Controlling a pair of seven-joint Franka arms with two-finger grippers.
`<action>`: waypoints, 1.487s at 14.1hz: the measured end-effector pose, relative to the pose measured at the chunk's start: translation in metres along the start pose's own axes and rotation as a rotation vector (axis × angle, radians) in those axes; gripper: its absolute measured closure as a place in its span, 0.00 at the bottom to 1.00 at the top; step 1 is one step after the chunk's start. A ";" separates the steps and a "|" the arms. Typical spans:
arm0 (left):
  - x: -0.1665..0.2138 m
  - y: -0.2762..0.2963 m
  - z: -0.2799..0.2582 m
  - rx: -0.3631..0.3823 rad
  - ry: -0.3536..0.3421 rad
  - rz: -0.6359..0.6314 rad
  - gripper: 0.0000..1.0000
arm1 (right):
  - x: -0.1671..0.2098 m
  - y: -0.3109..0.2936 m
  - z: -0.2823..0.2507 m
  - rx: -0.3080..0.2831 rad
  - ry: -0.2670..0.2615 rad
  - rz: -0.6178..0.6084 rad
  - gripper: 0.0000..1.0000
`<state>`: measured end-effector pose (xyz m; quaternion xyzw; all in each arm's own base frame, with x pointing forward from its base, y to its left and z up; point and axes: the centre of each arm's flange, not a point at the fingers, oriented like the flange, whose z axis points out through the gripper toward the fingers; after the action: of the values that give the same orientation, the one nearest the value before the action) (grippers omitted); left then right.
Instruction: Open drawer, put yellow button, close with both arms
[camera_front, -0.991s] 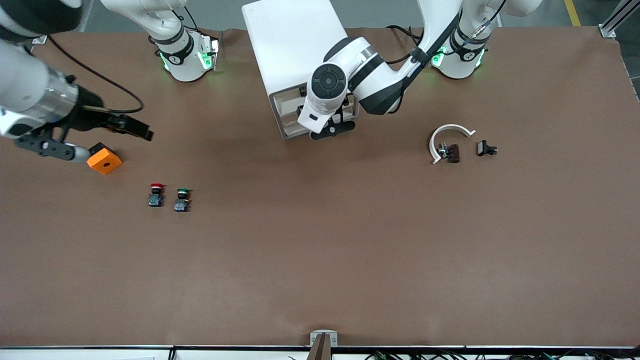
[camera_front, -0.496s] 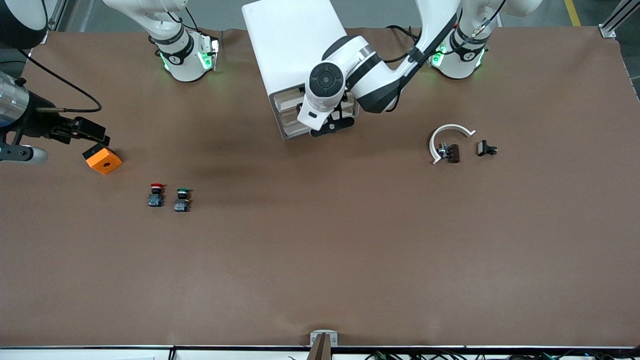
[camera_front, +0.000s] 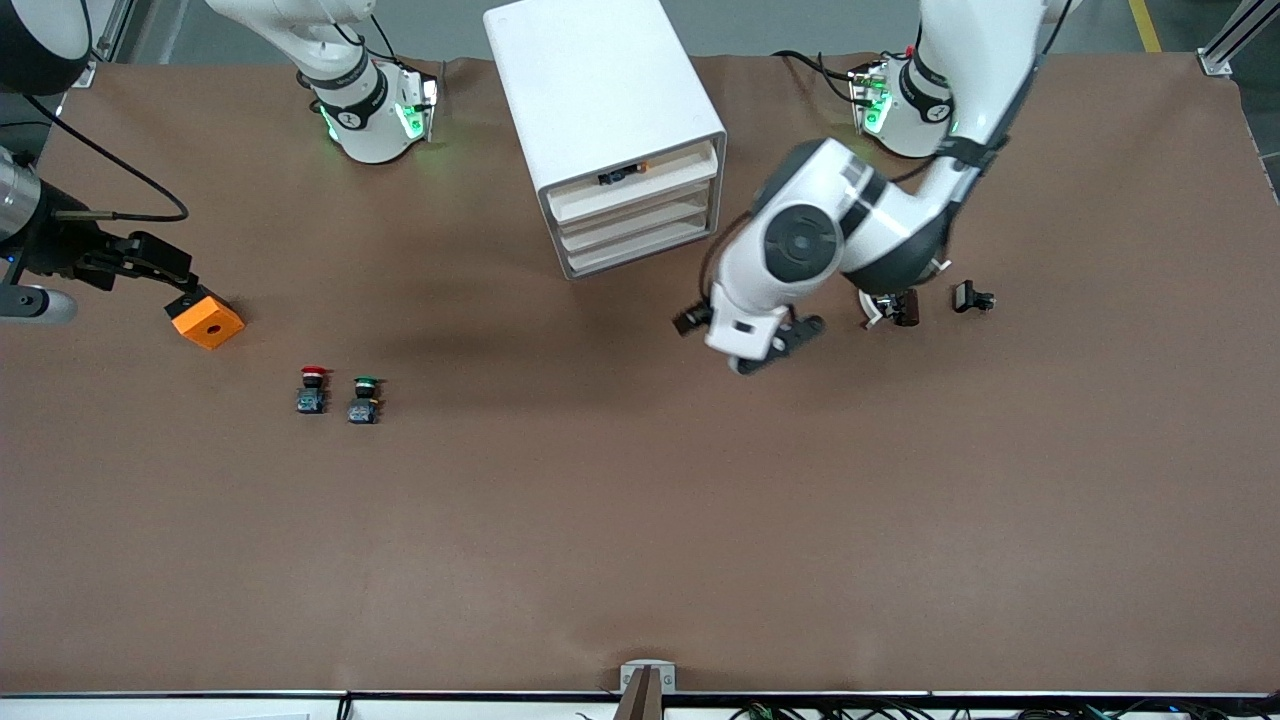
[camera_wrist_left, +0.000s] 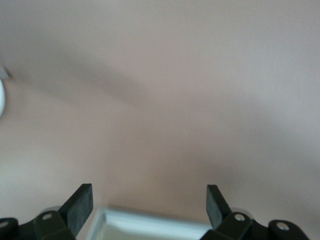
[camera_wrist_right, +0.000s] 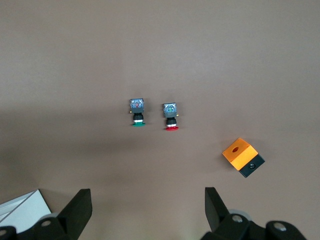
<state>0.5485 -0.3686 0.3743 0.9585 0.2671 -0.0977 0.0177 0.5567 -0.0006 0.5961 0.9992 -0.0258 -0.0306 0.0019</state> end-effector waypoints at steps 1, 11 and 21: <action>0.021 -0.007 -0.013 -0.009 0.039 -0.017 0.00 | 0.000 -0.001 -0.003 0.000 0.008 -0.003 0.00; 0.167 -0.106 -0.105 -0.112 0.160 -0.059 0.00 | 0.000 -0.001 -0.033 0.001 0.071 -0.005 0.00; 0.141 -0.244 -0.262 0.031 0.216 0.275 0.00 | 0.000 -0.002 -0.037 0.001 0.080 -0.006 0.00</action>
<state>0.5878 -0.0656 0.6078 0.9911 0.1322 0.0050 -0.0127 0.5588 0.0016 0.6327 0.9997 -0.0227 0.0092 0.0022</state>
